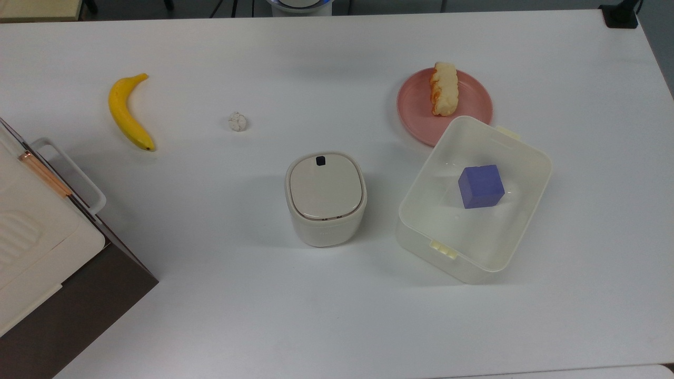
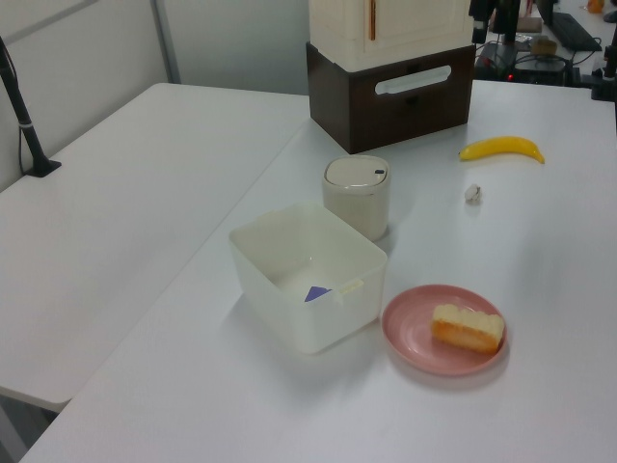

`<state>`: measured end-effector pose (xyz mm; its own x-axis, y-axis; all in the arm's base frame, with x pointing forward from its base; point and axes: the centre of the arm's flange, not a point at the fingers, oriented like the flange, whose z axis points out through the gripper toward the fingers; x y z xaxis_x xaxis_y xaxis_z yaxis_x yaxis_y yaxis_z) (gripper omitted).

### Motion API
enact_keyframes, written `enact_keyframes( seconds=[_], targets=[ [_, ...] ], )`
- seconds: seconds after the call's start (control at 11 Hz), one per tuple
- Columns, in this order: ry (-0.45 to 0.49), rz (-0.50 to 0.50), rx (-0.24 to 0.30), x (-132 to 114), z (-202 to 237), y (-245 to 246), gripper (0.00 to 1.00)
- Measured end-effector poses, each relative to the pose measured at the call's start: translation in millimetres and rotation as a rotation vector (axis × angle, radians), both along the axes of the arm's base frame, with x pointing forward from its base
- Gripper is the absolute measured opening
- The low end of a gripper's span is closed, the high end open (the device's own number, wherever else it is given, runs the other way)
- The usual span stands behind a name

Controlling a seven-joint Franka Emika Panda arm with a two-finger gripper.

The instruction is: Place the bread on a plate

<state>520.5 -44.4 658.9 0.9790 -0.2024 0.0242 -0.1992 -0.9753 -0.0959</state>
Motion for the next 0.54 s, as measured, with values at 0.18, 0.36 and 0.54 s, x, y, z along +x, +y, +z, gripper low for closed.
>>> enact_keyframes(
  seconds=[0.18,0.36,0.54],
  targets=[
    [-0.001,-0.008,0.002,2,0,-3,1.0],
    [-0.015,-0.018,0.003,2,6,-9,1.0],
    [-0.016,-0.018,0.002,2,7,-9,1.0]
  ],
)
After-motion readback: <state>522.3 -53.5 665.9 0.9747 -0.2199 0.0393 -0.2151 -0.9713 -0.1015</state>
